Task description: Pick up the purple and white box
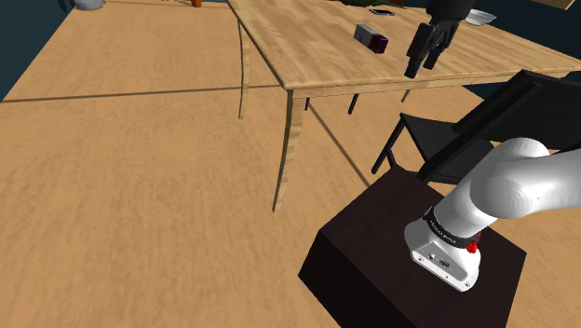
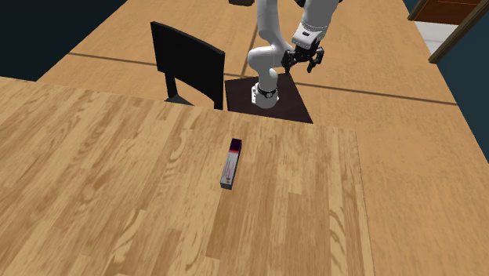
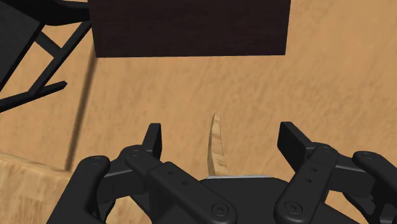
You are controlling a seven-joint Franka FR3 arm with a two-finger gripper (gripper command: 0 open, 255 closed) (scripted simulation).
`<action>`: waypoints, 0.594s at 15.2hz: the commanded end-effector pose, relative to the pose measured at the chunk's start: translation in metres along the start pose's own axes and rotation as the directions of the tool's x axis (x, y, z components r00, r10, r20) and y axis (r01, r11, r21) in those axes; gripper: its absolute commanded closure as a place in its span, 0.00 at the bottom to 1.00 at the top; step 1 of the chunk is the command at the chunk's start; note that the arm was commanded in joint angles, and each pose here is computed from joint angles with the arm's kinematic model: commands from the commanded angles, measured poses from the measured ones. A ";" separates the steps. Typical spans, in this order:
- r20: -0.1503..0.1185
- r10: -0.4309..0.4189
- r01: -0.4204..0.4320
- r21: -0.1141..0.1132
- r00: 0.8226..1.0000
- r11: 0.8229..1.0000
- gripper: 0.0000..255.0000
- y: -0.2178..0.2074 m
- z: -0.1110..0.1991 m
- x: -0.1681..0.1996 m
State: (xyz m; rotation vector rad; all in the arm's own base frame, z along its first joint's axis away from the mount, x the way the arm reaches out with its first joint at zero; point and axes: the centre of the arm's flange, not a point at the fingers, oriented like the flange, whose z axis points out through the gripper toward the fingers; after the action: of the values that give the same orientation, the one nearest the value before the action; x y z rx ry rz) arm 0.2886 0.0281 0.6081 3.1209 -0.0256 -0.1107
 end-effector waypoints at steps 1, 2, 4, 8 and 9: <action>0.000 0.000 0.000 0.000 1.000 1.000 0.00 0.000 0.000 0.000; -0.001 0.010 -0.010 0.001 1.000 1.000 0.00 0.008 0.000 0.011; -0.002 0.030 -0.030 0.002 1.000 1.000 0.00 0.023 0.000 0.032; -0.005 0.071 -0.071 0.004 0.997 0.997 0.00 0.056 0.001 0.073; -0.006 0.081 -0.081 0.005 0.997 0.997 0.00 0.064 0.001 0.083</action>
State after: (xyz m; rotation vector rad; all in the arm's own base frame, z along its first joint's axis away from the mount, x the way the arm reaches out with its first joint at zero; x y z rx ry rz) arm 0.3600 -0.0298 0.6050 3.1208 -0.1364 -0.1014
